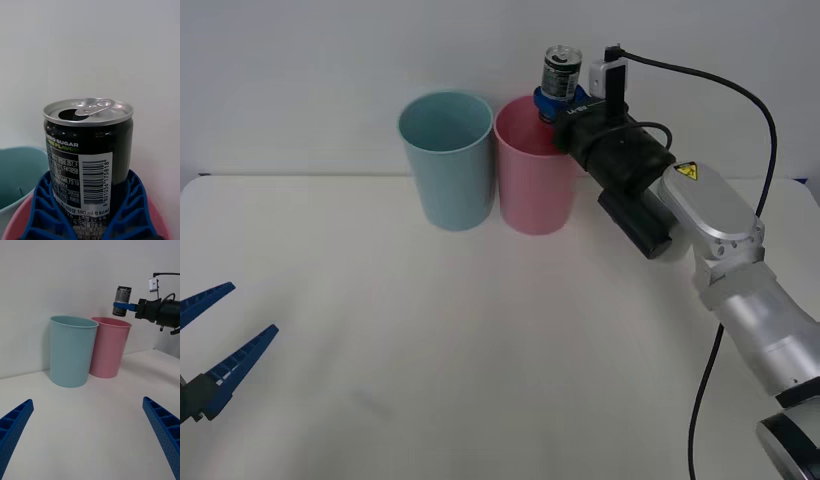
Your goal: Grasp the object on the table and drop it into the matching bin: aluminum can to the light blue bin, PET bottle to the pink bin.
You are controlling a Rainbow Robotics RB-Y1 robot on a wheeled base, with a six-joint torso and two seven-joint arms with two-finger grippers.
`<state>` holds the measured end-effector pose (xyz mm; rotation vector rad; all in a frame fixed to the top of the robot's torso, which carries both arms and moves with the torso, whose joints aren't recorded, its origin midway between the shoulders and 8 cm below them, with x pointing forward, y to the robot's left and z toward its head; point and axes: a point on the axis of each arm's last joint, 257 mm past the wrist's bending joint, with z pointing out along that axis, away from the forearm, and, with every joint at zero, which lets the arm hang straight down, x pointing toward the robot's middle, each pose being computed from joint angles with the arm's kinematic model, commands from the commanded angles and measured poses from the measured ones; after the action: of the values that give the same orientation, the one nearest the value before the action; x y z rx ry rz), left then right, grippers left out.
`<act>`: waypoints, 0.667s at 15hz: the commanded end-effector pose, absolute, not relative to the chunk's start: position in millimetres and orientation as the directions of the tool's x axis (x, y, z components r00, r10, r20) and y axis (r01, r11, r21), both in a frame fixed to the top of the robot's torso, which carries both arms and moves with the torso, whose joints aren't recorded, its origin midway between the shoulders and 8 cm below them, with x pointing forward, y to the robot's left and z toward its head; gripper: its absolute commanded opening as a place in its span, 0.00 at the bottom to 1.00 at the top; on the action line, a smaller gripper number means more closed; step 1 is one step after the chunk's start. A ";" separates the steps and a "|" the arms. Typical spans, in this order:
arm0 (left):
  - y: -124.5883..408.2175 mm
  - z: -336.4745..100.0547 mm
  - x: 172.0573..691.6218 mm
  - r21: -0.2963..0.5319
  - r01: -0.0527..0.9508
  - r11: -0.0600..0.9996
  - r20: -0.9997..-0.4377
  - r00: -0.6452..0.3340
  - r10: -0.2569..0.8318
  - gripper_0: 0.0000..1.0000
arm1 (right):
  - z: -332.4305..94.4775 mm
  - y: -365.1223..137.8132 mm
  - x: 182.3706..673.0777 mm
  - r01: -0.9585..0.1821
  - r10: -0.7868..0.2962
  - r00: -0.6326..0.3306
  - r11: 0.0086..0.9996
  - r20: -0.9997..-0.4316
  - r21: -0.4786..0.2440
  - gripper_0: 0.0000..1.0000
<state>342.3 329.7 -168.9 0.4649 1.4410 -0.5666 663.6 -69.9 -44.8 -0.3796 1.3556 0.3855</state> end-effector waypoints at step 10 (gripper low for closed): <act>329.7 -168.9 342.3 -0.039 0.618 0.785 -0.996 0.041 -0.082 1.00 | -32.5 14.5 658.0 -0.518 0.095 0.163 0.856 -0.982 -0.003 0.00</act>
<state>342.3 329.7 -168.9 0.4649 1.4409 -0.5666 654.7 7.8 -30.0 -0.3751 1.3339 0.4531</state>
